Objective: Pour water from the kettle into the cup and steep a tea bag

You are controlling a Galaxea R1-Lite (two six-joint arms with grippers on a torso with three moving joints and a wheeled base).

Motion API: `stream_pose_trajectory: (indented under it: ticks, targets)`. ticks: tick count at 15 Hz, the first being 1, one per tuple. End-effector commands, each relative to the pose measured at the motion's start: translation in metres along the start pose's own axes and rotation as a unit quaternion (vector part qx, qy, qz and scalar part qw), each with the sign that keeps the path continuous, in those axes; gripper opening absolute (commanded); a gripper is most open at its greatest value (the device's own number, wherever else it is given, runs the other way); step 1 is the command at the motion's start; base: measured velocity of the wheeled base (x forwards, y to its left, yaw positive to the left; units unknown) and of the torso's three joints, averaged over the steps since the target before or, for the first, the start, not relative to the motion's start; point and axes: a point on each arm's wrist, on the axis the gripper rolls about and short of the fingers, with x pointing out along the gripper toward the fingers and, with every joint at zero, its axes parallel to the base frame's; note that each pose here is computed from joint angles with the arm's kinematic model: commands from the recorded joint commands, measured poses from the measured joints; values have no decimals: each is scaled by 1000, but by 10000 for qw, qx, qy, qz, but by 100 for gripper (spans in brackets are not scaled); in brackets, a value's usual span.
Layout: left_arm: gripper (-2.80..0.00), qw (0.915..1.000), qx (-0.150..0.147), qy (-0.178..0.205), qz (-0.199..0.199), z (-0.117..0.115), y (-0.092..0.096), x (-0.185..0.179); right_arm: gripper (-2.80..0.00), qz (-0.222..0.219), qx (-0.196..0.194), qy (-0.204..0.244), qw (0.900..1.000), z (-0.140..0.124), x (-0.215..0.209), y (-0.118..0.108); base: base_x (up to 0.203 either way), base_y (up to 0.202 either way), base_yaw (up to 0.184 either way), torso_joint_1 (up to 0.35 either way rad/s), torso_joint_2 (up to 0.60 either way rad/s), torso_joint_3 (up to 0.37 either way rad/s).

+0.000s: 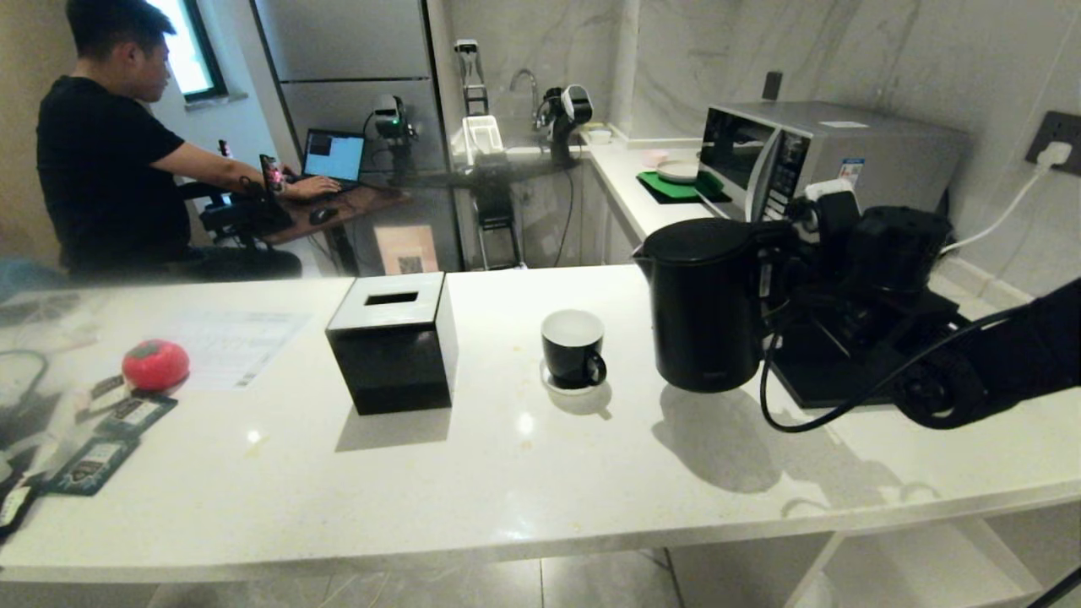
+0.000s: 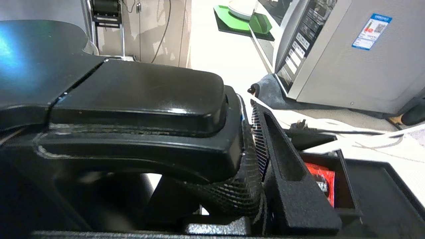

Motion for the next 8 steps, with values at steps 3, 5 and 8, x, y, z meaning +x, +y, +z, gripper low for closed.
stream_pose_trajectory:
  ticks: [3, 5, 8]
  targets:
    - [-280, 10000, 2, -6, 2, 0, 0, 0, -280, 10, -284, 37, 9996, 3, 12, 3, 0, 0, 0, 0, 0, 0]
    - [-280, 10000, 2, -6, 2, 0, 0, 0, -280, 12, -407, 36, 9992, 6, 18, 5, 0, 0, 0, 0, 0, 0]
    - [-280, 10000, -3, -6, 2, 0, 0, 0, -280, 24, -575, 112, 9983, 9, 25, 6, 0, 0, 0, 0, 0, 0]
